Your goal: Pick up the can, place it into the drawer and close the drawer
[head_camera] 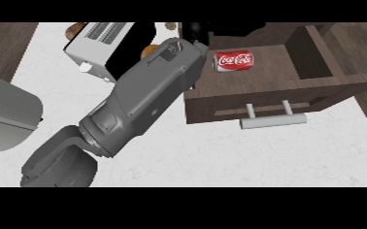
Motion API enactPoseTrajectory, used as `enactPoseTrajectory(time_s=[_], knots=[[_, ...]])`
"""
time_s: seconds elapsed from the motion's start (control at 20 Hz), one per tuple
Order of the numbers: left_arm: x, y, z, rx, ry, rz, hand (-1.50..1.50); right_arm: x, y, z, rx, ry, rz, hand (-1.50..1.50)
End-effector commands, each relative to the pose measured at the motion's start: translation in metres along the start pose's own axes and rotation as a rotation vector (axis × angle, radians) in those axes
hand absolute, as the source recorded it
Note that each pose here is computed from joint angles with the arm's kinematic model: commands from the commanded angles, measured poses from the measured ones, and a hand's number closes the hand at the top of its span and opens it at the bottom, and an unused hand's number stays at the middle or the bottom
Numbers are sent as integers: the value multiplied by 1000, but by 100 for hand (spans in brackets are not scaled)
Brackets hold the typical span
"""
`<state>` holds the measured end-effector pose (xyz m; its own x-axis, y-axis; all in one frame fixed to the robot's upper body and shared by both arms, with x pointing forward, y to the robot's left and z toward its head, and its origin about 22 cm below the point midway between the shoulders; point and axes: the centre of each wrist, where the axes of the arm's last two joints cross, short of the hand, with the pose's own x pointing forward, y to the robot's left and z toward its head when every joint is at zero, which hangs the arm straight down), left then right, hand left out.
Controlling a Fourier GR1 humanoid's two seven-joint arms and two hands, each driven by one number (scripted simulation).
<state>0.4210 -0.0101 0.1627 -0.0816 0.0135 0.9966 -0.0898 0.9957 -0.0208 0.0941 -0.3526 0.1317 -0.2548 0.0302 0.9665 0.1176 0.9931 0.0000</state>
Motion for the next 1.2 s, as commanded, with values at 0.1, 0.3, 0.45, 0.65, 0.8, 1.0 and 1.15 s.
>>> enactPoseTrajectory(time_s=[0.1,0.3,0.45,0.65,0.8,1.0,1.15], knots=[[7,-2,-1,-13,-22,27,-150,31,-4,-4,42,-142,245,-150],[13,-9,5,-14,-51,71,-150,36,9,-20,133,-215,311,-150],[4,-3,2,-7,-84,72,-150,35,22,-20,125,-263,366,-150],[21,-14,8,-13,-98,84,-150,39,36,-37,157,-301,473,-150],[21,-10,1,-16,-101,84,-150,37,55,-43,168,-305,539,-150],[24,-16,9,-28,-79,108,-150,28,77,-73,203,-293,621,-150],[34,-15,0,-21,-78,105,-150,19,95,-97,219,-322,704,-150]])
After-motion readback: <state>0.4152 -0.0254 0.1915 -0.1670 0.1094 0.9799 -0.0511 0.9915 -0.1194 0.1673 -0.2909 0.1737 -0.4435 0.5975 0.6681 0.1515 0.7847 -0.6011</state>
